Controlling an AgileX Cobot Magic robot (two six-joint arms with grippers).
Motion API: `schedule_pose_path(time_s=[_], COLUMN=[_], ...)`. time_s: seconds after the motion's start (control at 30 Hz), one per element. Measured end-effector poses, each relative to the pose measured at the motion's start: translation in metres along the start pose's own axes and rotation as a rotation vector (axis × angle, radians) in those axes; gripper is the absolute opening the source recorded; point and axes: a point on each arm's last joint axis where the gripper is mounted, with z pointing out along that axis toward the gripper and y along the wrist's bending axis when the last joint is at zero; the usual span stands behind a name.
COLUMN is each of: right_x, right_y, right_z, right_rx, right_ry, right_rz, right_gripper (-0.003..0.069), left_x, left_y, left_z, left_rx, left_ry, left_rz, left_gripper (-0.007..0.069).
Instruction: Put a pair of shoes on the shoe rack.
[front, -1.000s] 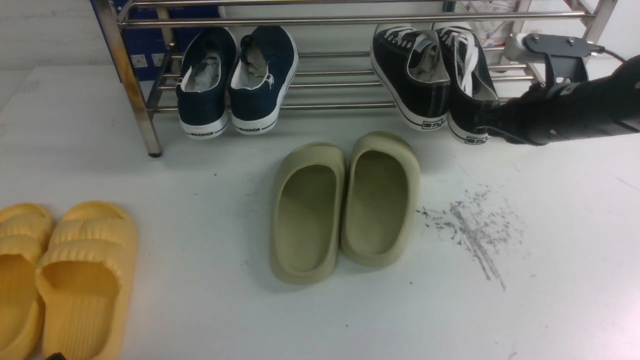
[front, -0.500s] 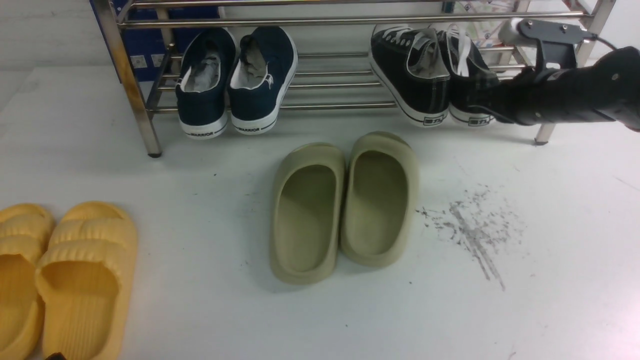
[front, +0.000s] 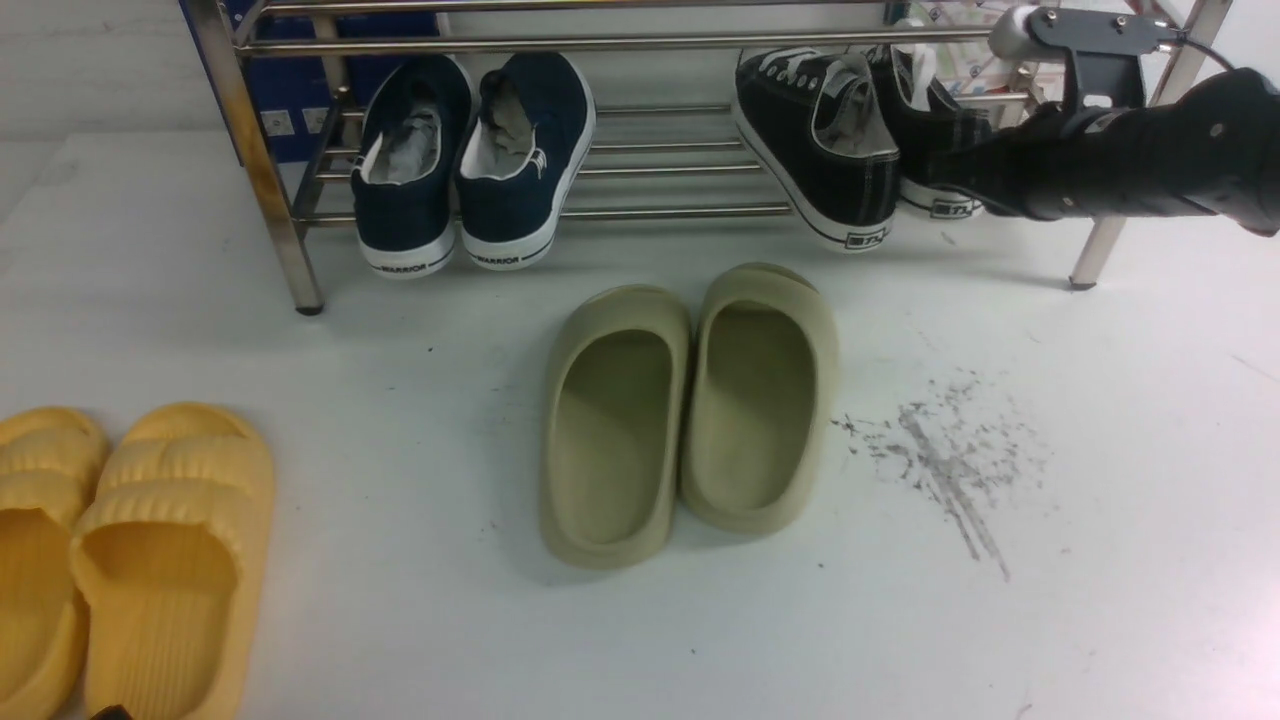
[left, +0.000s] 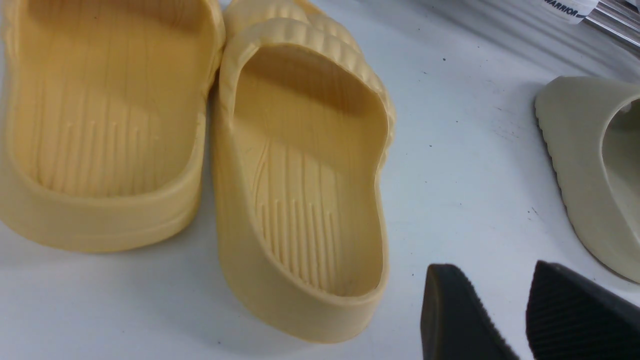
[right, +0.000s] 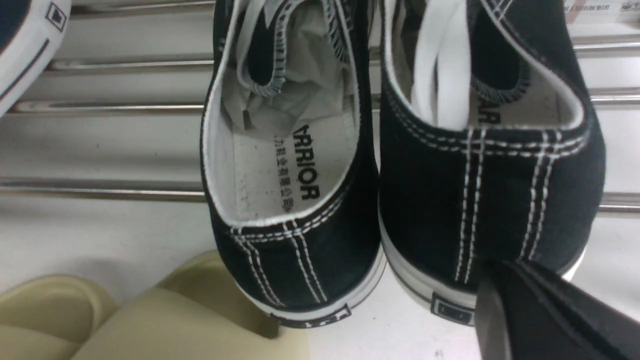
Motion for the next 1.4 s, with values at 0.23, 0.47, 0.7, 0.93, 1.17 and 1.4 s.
schedule_pose_path(time_s=[0.23,0.47,0.7,0.93,1.17,1.4], right_x=[-0.01,-0.017,-0.027,0.035,0.13,0.161], right_y=[0.008,0.003,-0.01,0.002,-0.001,-0.004], right_z=[-0.032,-0.098,-0.197,-0.299,-0.342,-0.351], right_rx=[-0.031,0.017,0.12,0.06,-0.006,-0.023], right_ry=[0.084,0.319,0.297,0.031,-0.218,-0.311], right_rz=[-0.153,-0.236,-0.202,-0.172,-0.121,-0.104], right_gripper=[0.0007,0.0013,0.0014,0.0014,0.0013,-0.0005], left_x=[0.0,0.0,0.0,0.0,0.0,0.0], left_y=[0.0,0.0,0.0,0.0,0.0,0.0], left_z=[0.0,0.0,0.0,0.0,0.0,0.0], left_rx=[0.0,0.0,0.0,0.0,0.0,0.0], left_ry=[0.0,0.0,0.0,0.0,0.0,0.0], left_rz=[0.0,0.0,0.0,0.0,0.0,0.0], left_gripper=[0.0239,0.0239,0.0239,0.0239,0.0239,0.0239])
